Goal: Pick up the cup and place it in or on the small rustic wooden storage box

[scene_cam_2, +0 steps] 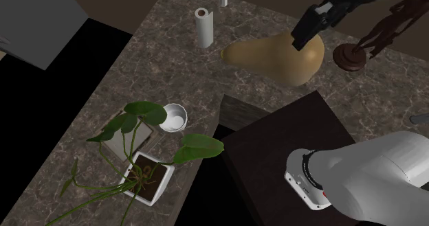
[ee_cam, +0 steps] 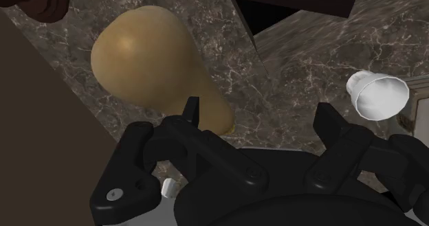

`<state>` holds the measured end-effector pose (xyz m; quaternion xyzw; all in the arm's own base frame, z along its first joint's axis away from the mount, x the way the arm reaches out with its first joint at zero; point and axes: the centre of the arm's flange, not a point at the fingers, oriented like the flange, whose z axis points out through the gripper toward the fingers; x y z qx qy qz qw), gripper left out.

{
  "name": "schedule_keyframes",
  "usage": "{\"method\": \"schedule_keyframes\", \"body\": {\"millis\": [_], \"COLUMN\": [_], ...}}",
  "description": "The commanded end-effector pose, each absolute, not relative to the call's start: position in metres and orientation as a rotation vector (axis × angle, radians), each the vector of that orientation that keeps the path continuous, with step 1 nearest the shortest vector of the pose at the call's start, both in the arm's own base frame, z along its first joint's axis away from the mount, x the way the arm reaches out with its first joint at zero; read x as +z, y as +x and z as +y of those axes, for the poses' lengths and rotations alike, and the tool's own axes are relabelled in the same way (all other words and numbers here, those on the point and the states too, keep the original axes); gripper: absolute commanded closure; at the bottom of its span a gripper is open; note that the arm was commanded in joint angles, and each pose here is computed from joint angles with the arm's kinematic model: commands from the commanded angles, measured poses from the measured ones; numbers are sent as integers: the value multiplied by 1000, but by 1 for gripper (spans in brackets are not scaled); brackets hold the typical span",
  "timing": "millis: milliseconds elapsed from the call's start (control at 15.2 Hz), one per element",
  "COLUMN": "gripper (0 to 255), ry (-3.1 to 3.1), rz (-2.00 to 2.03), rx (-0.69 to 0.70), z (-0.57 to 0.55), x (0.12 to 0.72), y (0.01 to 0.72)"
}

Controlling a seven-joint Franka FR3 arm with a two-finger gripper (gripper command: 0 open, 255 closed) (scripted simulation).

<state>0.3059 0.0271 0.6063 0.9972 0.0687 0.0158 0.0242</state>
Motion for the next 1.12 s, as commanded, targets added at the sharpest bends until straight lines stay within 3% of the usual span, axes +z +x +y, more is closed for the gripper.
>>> {"method": "schedule_keyframes", "body": {"millis": [0, 1056], "gripper": [0, 0], "ry": [3086, 3175], "rz": [213, 241], "rx": [49, 18], "z": [27, 130], "x": [606, 438], "y": [306, 362]}}
